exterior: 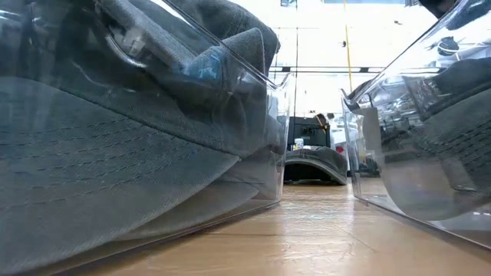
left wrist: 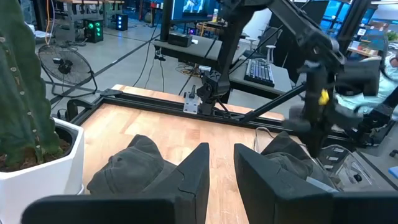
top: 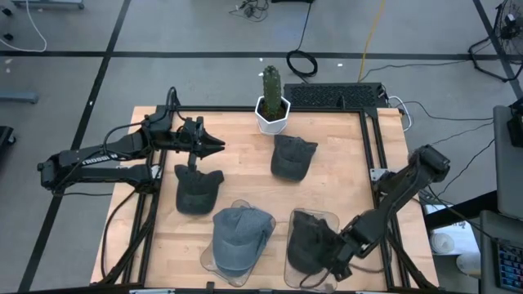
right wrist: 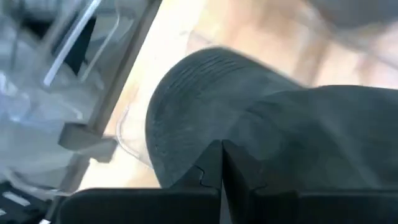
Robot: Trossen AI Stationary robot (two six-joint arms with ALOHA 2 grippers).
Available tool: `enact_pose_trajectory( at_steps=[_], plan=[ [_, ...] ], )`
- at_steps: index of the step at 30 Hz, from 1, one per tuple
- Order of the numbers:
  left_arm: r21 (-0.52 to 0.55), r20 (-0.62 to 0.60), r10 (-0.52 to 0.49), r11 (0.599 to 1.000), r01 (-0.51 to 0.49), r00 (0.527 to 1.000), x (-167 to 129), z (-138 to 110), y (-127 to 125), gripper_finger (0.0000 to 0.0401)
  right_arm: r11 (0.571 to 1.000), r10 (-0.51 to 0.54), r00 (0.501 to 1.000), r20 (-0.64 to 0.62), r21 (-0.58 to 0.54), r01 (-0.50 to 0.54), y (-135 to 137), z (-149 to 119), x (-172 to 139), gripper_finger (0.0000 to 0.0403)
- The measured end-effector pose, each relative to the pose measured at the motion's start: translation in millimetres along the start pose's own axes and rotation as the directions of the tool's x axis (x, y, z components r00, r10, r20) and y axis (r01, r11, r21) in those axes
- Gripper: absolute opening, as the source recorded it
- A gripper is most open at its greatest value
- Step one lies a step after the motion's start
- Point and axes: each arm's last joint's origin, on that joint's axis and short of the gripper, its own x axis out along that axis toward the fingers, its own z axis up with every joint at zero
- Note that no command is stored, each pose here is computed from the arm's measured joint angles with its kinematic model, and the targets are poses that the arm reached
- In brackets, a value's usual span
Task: Pick & Place hat
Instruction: Put the top left black cap into the right transparent bin
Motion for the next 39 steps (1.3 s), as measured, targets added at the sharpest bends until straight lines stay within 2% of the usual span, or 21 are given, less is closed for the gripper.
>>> enact_pose_trajectory(
  at_steps=[3,7,12,16,23,26,29,31,35,39],
  plan=[
    [0.0,0.0,0.0,1.0,0.0,1.0,0,0,0,0.0081,0.999,-0.007,0.999,-0.051,-0.035,0.005,6,-3,20,0.0],
    [0.0,0.0,0.0,1.0,0.0,1.0,0,0,0,0.0083,0.999,-0.047,0.985,-0.166,-0.015,0.045,2,-11,40,0.0],
    [0.0,0.0,0.0,1.0,0.0,1.0,0,0,0,0.0082,1.0,0.007,0.979,-0.204,-0.003,-0.008,-2,-10,52,0.0],
    [0.0,0.0,-0.001,1.0,0.001,1.0,0,0,0,0.0083,0.999,-0.034,0.983,-0.18,-0.028,0.029,-3,-7,36,0.0],
    [0.0,0.0,0.0,1.0,0.0,1.0,0,0,0,0.0082,0.989,-0.129,0.992,-0.009,-0.068,0.128,2,7,-8,0.0],
    [0.0,0.0,0.0,1.0,0.0,1.0,0,0,0,0.0082,0.988,-0.136,0.991,-0.008,-0.068,0.135,0,7,-6,0.0],
    [0.0,0.0,0.0,1.0,0.0,1.0,0,0,0,0.0082,0.986,-0.151,0.988,-0.029,-0.08,0.148,-8,3,8,0.0],
    [0.0,0.0,0.0,1.0,0.0,1.0,0,0,0,0.0082,0.991,-0.121,0.992,-0.044,-0.067,0.118,-13,-1,19,0.0],
    [0.0,0.0,0.0,1.0,0.0,1.0,0,0,0,0.0082,1.0,0.004,1.0,-0.021,-0.031,-0.005,-19,-5,35,0.0],
    [0.0,0.0,0.0,1.0,0.0,1.0,0,0,0,0.0082,1.0,0.024,0.999,-0.049,-0.007,-0.025,-21,-10,39,0.0]
  ],
)
